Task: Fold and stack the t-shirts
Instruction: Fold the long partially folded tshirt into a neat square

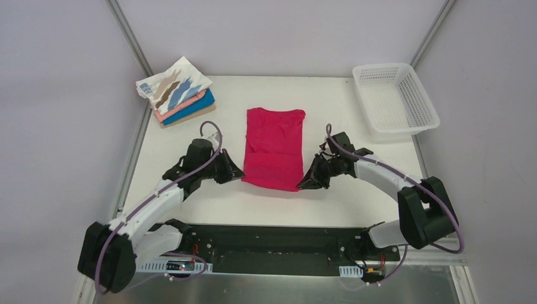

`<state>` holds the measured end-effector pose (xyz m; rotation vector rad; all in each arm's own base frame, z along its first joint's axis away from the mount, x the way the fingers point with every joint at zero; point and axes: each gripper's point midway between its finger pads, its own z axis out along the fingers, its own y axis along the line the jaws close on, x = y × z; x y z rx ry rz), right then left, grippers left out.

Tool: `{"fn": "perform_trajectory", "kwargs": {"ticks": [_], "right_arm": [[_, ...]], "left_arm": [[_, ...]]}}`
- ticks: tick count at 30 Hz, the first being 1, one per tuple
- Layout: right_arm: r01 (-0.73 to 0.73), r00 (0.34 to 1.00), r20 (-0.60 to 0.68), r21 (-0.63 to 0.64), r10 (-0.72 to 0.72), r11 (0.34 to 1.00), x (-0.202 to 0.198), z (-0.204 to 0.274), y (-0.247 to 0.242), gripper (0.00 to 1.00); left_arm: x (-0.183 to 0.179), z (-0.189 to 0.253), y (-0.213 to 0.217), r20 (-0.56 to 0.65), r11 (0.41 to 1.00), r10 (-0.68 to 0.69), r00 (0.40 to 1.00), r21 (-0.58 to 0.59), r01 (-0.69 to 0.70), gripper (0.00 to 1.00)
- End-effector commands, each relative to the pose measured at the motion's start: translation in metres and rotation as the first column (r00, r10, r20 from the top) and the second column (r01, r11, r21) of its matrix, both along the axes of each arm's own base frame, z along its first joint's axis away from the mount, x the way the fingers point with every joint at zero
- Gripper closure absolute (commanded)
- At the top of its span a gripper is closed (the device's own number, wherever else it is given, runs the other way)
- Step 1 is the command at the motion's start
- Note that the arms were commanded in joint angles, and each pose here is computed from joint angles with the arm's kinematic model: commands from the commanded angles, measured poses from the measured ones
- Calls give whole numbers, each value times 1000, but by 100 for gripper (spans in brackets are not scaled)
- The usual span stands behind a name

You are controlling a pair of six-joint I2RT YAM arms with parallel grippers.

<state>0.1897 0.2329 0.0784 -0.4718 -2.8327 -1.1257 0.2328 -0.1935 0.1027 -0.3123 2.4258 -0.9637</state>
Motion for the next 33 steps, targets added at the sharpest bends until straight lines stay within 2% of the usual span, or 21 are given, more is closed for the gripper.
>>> {"fn": "perform_trajectory", "kwargs": {"ticks": [1, 6, 11, 16, 20, 27, 33], "right_arm": [[-148, 980, -115, 138, 164, 979, -57, 55, 4, 100], [-213, 959, -139, 223, 247, 951, -87, 90, 1, 100], [-233, 961, -83, 265, 263, 936, -89, 114, 2, 100], [-195, 979, -15, 204, 202, 959, -63, 110, -2, 100], [-156, 987, 49, 178, 150, 972, -35, 107, -5, 100], [-125, 976, 192, 126, 99, 984, 13, 110, -3, 100], [-100, 970, 232, 109, 72, 989, 42, 113, -2, 100]], "left_arm": [[-43, 24, 6, -6, 997, -67, 998, -33, 67, 100], [-68, 58, 8, 32, 990, -92, 995, -103, 95, 100], [-70, 77, 11, 83, 989, -65, 994, -128, 75, 100], [-55, 76, 16, 96, 996, -14, 995, -82, 22, 100], [-31, 84, 19, 159, 998, 39, 986, -59, -30, 100], [8, 99, 8, 266, 993, 89, 960, -100, -64, 100], [38, 104, 5, 301, 992, 121, 946, -82, -101, 100]]}}
